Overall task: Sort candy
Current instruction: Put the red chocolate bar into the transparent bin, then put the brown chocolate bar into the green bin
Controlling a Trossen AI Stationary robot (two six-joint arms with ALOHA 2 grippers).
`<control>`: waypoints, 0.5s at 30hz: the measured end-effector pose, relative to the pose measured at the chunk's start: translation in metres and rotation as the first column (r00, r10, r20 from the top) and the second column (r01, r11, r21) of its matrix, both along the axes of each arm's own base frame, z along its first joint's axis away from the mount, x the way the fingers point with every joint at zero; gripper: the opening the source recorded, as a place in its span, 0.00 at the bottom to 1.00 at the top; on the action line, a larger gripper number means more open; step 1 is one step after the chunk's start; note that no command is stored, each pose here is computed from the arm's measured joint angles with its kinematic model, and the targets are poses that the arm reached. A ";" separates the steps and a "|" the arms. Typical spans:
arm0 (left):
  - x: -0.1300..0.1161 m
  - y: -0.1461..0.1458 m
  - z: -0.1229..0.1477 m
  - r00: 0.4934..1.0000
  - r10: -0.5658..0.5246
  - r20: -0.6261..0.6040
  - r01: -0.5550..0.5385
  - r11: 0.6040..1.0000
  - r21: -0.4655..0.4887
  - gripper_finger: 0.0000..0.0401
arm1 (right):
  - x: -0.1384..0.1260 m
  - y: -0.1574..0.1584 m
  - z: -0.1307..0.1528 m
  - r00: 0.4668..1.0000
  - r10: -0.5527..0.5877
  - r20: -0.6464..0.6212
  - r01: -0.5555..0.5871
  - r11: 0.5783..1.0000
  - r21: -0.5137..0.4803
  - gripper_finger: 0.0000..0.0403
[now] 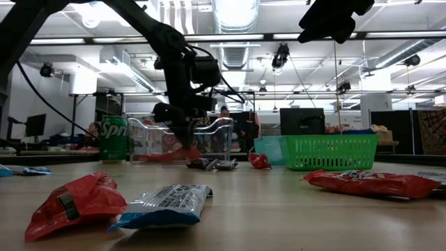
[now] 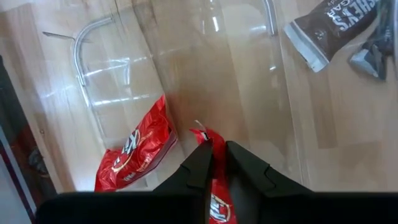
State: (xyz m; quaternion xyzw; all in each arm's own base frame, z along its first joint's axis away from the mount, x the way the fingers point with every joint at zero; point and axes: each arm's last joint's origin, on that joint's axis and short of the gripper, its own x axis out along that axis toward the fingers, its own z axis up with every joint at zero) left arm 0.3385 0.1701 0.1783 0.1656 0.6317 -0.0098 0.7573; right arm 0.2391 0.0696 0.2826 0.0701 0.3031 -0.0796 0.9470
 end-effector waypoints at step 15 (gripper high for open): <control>0.002 0.001 0.036 0.998 0.044 0.043 -0.044 0.999 0.008 0.16 | 0.000 0.000 0.000 0.998 -0.066 0.008 0.065 0.994 0.090 0.44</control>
